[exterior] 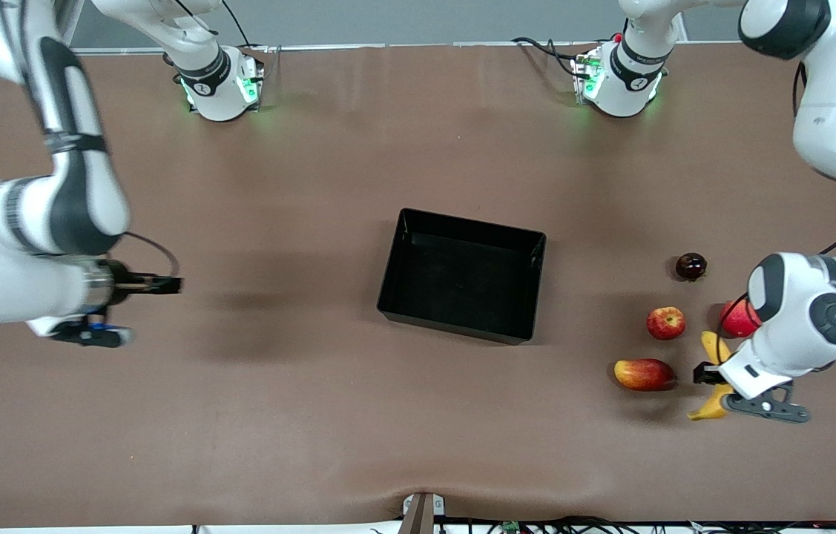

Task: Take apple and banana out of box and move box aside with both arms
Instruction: 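Lower the banana by the mango while the right gripper reaches toward the box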

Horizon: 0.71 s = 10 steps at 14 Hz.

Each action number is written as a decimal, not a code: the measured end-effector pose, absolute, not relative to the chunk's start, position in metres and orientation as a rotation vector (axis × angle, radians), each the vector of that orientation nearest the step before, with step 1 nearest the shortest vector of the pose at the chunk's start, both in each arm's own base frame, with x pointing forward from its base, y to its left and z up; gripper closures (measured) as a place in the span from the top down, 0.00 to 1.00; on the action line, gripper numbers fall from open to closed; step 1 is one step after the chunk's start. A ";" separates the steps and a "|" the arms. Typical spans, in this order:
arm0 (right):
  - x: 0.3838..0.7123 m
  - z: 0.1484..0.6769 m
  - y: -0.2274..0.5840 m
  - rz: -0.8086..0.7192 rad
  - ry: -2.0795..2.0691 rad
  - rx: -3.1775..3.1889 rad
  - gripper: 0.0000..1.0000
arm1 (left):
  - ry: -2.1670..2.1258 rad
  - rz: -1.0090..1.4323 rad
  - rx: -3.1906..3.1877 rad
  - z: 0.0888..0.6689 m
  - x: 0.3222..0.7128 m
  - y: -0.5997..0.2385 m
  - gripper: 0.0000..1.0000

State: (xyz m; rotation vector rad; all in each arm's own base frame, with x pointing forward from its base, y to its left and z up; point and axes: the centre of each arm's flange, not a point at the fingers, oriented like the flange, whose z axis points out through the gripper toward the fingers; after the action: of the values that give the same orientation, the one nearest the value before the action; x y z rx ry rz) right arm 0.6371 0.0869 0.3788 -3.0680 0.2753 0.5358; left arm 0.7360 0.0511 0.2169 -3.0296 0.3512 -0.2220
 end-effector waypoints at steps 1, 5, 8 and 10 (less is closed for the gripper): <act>0.632 0.378 0.124 0.534 0.312 -3.065 1.00 | 0.351 -0.211 -3.036 0.209 0.736 0.051 0.00; 0.619 0.348 0.239 0.519 0.382 -2.904 1.00 | 0.349 -0.208 -3.037 0.207 0.736 0.052 0.01; 0.610 0.315 0.306 0.413 0.299 -2.893 1.00 | 0.339 -0.192 -3.043 0.203 0.734 0.054 0.21; 0.591 0.309 0.355 0.337 0.165 -2.946 1.00 | 0.297 -0.171 -3.086 0.197 0.731 0.053 0.41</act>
State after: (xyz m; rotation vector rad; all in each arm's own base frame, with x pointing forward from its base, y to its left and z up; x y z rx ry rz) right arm 0.5914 0.3546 0.3094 -2.9465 0.1653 0.3369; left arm 0.7313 0.0526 0.1973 -3.0862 0.2969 -0.1707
